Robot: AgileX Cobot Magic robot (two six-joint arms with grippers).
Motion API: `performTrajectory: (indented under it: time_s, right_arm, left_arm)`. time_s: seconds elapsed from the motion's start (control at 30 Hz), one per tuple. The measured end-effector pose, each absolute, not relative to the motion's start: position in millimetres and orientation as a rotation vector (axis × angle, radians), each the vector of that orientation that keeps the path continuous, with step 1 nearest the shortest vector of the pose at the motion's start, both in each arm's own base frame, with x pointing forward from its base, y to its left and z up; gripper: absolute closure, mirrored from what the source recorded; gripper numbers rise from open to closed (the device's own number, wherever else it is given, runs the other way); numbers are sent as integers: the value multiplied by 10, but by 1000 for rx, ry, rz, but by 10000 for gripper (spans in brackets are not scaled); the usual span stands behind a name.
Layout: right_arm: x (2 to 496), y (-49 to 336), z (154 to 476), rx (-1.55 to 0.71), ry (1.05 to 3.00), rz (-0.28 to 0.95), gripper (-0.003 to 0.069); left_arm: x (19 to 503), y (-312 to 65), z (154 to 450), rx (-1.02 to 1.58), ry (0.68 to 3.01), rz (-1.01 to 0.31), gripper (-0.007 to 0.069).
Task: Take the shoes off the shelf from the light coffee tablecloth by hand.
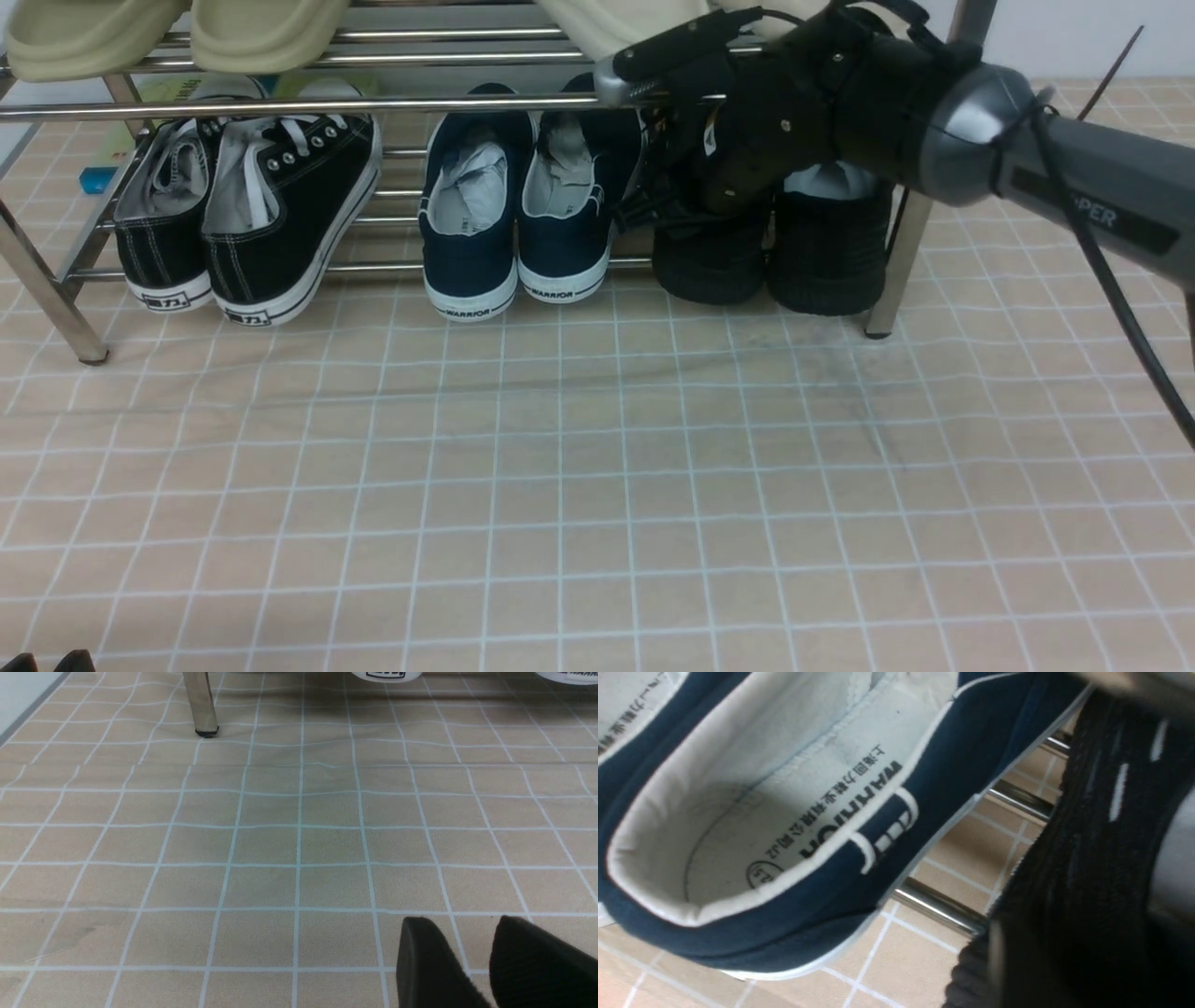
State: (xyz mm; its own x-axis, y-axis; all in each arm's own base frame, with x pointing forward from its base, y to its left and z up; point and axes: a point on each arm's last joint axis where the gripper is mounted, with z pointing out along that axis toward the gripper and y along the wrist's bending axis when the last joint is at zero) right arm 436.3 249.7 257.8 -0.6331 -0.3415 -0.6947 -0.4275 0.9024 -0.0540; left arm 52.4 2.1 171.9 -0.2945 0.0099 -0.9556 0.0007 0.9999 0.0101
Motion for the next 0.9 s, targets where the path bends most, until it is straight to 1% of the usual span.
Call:
performTrajectory:
  time_s: [0.03,0.07,0.1,0.13,0.3,0.43,0.53,0.6,0.63,0.8,0.9]
  right_arm:
    - [4355,2485,2591,-554,2318,140,543]
    - [4340,2477,2616,-555,2325,140,603]
    - [4319,2472,2640,-558,2334,140,640]
    - [4297,2471,2672,-562,2337,137,652]
    - [4077,2428,2978,-591,2379,135,657]
    - [3725,2477,3319,-660,2416,170,657]
    - [3497,2498,3494,-706,2447,198,657]
    - [3414,2496,3569,-725,2449,197,657]
    - [3313,2483,3669,-740,2448,200,657]
    - [3016,2403,3928,-801,2460,194,655]
    - [2848,2377,4084,-820,2444,237,653]
  left_arm:
    - [524,21,1719,8,1870,9,386]
    - [524,21,1719,8,1870,9,386]
    - [524,21,1719,8,1870,9,386]
    - [524,21,1719,8,1870,9,386]
    - [524,22,1719,8,1870,10,386]
    - [524,22,1719,8,1870,10,386]
    - [524,22,1719,9,1870,11,386]
    - [524,22,1719,9,1870,11,386]
    - [524,22,1719,9,1870,11,386]
    - [524,22,1719,9,1870,11,386]
    - [524,22,1719,10,1870,12,386]
